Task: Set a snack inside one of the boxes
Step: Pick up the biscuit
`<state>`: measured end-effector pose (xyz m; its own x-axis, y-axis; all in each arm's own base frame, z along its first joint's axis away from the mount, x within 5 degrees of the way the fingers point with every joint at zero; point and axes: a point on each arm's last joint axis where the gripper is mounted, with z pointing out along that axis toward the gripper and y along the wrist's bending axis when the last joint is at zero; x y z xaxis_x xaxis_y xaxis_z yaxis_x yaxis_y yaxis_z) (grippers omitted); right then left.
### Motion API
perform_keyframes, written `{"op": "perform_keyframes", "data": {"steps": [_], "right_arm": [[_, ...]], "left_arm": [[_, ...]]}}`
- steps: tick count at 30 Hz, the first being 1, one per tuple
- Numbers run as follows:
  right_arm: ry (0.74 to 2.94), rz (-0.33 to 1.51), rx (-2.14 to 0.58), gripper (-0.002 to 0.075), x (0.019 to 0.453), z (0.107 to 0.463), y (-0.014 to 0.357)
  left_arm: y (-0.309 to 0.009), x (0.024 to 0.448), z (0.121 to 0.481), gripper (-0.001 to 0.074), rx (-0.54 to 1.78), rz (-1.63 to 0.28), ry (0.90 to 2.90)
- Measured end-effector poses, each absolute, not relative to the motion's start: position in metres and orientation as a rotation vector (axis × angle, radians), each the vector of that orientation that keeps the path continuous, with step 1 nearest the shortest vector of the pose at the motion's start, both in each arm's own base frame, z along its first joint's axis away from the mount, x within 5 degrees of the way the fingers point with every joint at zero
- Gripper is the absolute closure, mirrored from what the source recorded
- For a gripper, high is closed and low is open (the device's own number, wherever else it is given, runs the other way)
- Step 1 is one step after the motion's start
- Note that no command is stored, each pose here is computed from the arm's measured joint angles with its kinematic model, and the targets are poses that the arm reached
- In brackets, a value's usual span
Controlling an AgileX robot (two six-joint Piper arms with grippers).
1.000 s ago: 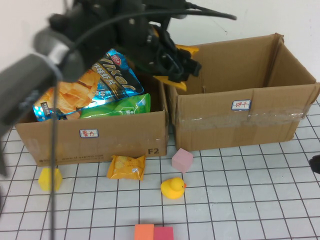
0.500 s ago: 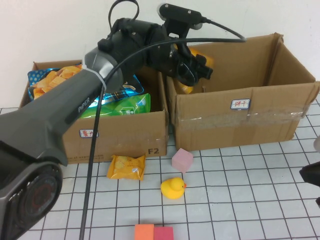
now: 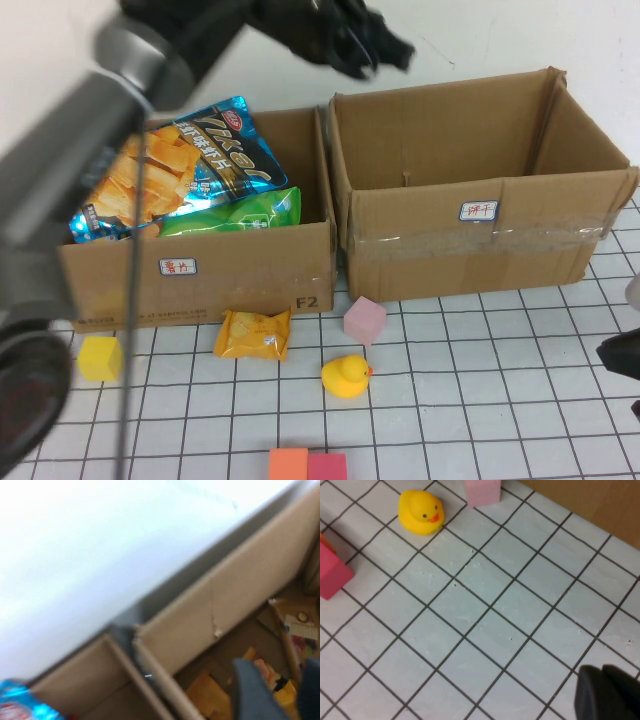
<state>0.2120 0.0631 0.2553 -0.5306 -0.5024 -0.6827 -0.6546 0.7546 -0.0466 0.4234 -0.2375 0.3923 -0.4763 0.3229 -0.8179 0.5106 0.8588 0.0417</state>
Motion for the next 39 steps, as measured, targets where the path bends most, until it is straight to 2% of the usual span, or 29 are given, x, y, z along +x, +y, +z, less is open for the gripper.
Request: {"op": "perform_keyframes", "data": {"steps": [2,4,8,14,18,25,29,32,34,35,39], "right_arm": [[2.249,0.284,-0.868,0.0726,0.211,0.255,0.063],[2.250,0.286,-0.870,0.0726,0.211,0.255,0.063],[2.256,0.295,-0.877,0.0726,0.210,0.255,0.064],[2.258,0.298,-0.879,0.0726,0.210,0.254,0.064],[2.258,0.298,-0.879,0.0726,0.210,0.254,0.064],[2.260,0.301,-0.881,0.0726,0.210,0.254,0.064],[2.257,0.299,-0.889,0.0726,0.210,0.254,0.064],[2.253,0.296,-0.897,0.0726,0.210,0.254,0.064],[2.253,0.295,-0.898,0.0727,0.210,0.254,0.064],[2.253,0.295,-0.898,0.0727,0.210,0.254,0.064],[2.252,0.295,-0.899,0.0727,0.210,0.254,0.064]], "left_arm": [[-0.226,0.408,0.417,0.0645,0.603,-0.224,2.094],[-0.213,0.391,0.438,0.0694,0.604,-0.174,2.102],[-0.189,0.362,0.461,0.0728,0.603,-0.067,2.192],[-0.174,0.336,0.461,0.0734,0.595,-0.057,2.281],[-0.169,0.324,0.431,0.0735,0.618,-0.040,2.416],[-0.162,0.307,0.337,0.0735,0.651,-0.008,2.677],[-0.162,0.303,0.291,0.0735,0.515,-0.050,2.733],[-0.161,0.304,0.269,0.0732,0.389,-0.091,2.744],[-0.162,0.309,0.258,0.0696,0.331,-0.128,2.761],[-0.163,0.312,0.252,0.0656,0.310,-0.144,2.772],[-0.168,0.323,0.228,0.0376,0.257,-0.162,2.799]]}}
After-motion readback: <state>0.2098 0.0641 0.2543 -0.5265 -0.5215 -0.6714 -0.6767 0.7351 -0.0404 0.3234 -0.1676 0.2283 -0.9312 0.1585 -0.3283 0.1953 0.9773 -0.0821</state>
